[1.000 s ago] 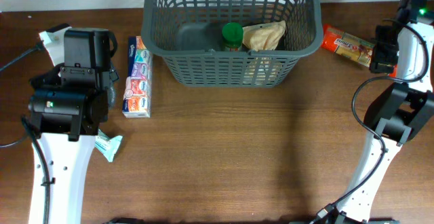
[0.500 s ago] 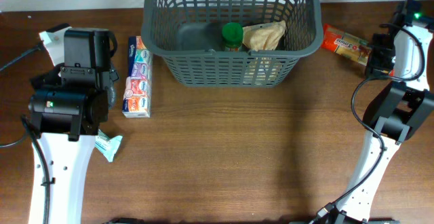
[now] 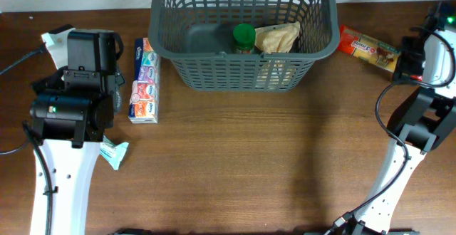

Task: Pack container
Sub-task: 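Lift the spaghetti packet with the right gripper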

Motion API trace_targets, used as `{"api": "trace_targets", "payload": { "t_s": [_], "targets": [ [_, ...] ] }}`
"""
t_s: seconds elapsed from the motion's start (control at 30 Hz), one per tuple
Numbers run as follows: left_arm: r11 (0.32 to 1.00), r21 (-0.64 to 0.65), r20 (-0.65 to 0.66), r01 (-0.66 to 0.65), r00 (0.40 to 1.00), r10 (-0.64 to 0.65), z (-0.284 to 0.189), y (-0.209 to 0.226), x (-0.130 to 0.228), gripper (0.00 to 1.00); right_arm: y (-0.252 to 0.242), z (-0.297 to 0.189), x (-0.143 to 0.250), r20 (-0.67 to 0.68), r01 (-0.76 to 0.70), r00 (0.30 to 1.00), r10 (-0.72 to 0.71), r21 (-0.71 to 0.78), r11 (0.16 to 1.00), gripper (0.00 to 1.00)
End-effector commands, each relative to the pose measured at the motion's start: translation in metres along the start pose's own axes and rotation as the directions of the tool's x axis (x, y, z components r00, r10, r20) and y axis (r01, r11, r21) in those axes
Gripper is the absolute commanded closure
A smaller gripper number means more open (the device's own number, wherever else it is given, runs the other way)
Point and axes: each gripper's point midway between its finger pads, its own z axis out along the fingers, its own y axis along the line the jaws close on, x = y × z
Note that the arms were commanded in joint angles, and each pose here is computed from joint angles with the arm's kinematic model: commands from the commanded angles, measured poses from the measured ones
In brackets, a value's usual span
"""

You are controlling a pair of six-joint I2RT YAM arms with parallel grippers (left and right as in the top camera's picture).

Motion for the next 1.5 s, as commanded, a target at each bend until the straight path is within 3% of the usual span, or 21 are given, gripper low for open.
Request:
{"api": "trace_targets", "payload": {
  "t_s": [0.0, 0.47, 1.07, 1.2, 1.47],
  "targets": [
    [1.000, -0.010, 0.020, 0.016, 1.000, -0.016, -0.005, 0.006, -0.006, 0.01, 0.002, 0.008, 0.001, -0.014, 0.061, 0.998, -0.061, -0.006, 0.998, 0.01],
    [1.000, -0.010, 0.020, 0.016, 1.000, -0.016, -0.005, 0.006, -0.006, 0.01, 0.027, 0.009, 0.016, -0.033, 0.031, 0.999, -0.034, -0.105, 0.994, 0.01],
    [1.000, -0.010, 0.020, 0.016, 1.000, -0.016, -0.005, 0.006, -0.006, 0.01, -0.012, 0.056, 0.033, -0.093, 0.015, 0.996, -0.010, 0.055, 0.998, 0.01],
    [1.000, -0.010, 0.020, 0.016, 1.000, -0.016, -0.005, 0.006, -0.006, 0.01, -0.015, 0.056, 0.034, -0.100, 0.014, 0.995, -0.008, 0.064, 0.998, 0.17],
    [1.000, -0.011, 0.020, 0.016, 1.000, -0.016, -0.005, 0.006, -0.006, 0.01, -0.020, 0.054, 0.044, -0.152, -0.053, 0.986, 0.067, 0.095, 0.994, 0.17]
  ]
}}
